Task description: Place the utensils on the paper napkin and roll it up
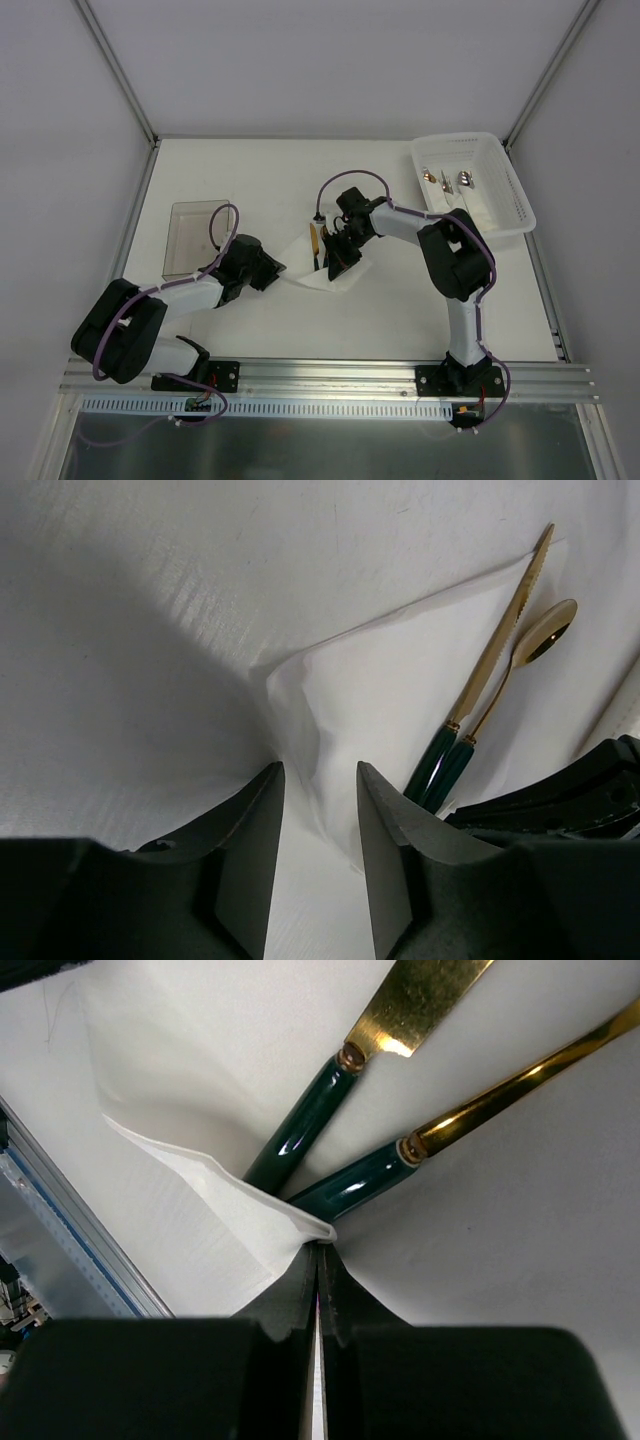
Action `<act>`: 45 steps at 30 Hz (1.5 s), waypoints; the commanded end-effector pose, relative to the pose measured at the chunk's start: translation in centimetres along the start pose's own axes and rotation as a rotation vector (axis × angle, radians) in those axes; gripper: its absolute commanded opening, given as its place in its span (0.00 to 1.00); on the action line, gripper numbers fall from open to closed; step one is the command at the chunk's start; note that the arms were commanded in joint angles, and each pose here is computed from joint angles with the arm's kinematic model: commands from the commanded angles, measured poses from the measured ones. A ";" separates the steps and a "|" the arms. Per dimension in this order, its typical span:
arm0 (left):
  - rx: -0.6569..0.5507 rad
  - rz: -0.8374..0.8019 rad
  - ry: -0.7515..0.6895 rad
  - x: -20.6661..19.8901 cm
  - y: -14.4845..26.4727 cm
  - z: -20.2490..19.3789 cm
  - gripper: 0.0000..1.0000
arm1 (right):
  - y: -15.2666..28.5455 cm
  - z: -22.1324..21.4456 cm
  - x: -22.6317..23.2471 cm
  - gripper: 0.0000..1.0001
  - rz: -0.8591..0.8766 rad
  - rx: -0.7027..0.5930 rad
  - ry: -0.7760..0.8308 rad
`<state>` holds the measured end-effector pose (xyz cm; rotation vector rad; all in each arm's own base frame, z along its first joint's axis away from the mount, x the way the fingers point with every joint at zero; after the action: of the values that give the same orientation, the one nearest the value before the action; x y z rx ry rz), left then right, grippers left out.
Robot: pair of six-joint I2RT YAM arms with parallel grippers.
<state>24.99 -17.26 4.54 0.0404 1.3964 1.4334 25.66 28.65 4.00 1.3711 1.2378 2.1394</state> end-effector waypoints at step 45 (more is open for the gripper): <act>0.109 -0.387 -0.376 -9.7 0.5 -2.9 0.00 | -0.8 0.5 -0.4 0.06 -0.025 0.090 -0.083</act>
<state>26.29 -23.24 7.88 0.1541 1.1450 1.0888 25.93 29.04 4.02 1.4674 1.3038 2.0379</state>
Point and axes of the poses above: each gripper's point midway between its finger pads, its own y axis back along the fingers, its own x axis along the line the jaws close on, z = x × y, the point moved 3 cm from there along y, back along the fingers, and after that the axes turned 7 degrees about -y, right-handed, at the moved point
